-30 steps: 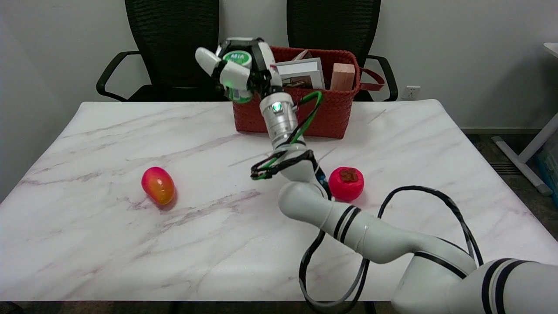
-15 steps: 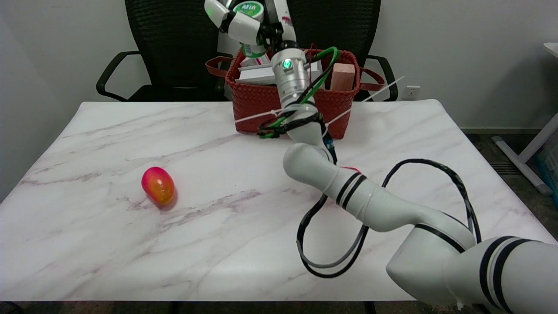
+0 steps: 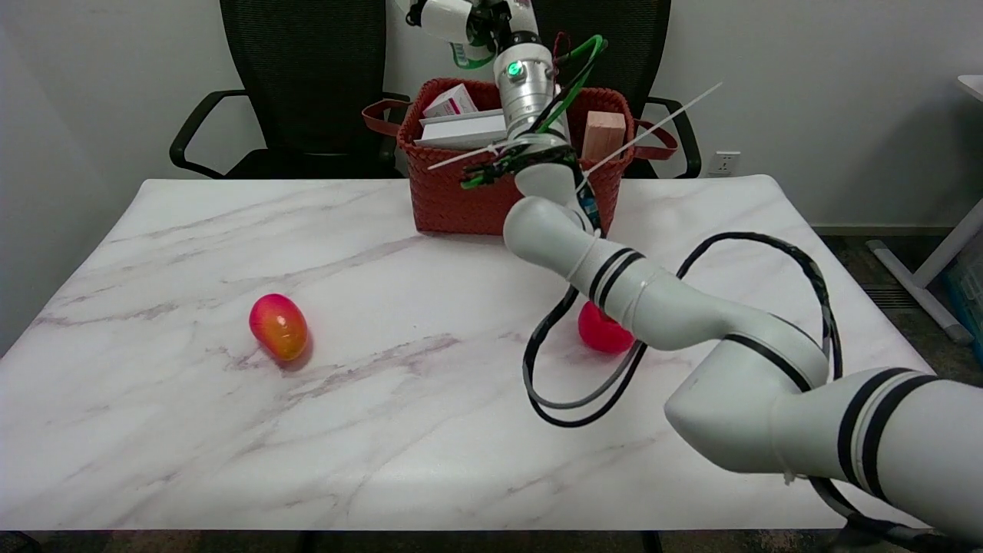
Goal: Place the green gum jar into the brown storage basket.
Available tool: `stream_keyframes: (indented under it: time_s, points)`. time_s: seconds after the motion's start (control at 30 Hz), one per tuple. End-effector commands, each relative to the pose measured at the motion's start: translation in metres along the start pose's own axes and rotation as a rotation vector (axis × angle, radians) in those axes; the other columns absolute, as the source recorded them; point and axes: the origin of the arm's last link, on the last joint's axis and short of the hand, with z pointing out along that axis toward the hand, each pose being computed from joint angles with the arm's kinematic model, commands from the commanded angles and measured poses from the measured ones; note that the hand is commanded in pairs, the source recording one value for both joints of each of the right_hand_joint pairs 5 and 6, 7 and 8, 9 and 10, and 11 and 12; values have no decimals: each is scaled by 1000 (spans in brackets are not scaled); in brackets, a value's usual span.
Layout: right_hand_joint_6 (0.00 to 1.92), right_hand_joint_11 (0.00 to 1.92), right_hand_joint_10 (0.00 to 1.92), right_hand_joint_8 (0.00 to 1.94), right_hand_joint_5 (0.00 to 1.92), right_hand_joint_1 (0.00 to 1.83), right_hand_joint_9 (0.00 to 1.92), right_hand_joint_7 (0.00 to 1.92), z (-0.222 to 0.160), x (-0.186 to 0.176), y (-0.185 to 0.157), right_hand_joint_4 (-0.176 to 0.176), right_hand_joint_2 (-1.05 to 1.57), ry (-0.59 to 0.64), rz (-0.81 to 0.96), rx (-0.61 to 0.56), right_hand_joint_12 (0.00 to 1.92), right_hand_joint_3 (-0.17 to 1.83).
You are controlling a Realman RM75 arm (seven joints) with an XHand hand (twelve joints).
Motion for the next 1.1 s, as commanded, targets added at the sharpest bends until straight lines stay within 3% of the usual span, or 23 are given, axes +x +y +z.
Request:
stream_keyframes:
  time_s: [0.03, 0.77, 1.1]
  points:
    - [1920, 1396, 1549, 1734, 1920, 1132, 1549, 1734, 43, 38, 26, 0, 1195, 79, -144, -125, 1396, 653]
    - [1919, 1372, 1537, 1724, 1919, 1058, 1537, 1724, 26, 143, 111, 0, 1181, 214, -255, -354, 1372, 591]
    - [1917, 1369, 1534, 1722, 1917, 1031, 1534, 1722, 4, 160, 142, 0, 1181, 237, -219, -457, 1369, 595]
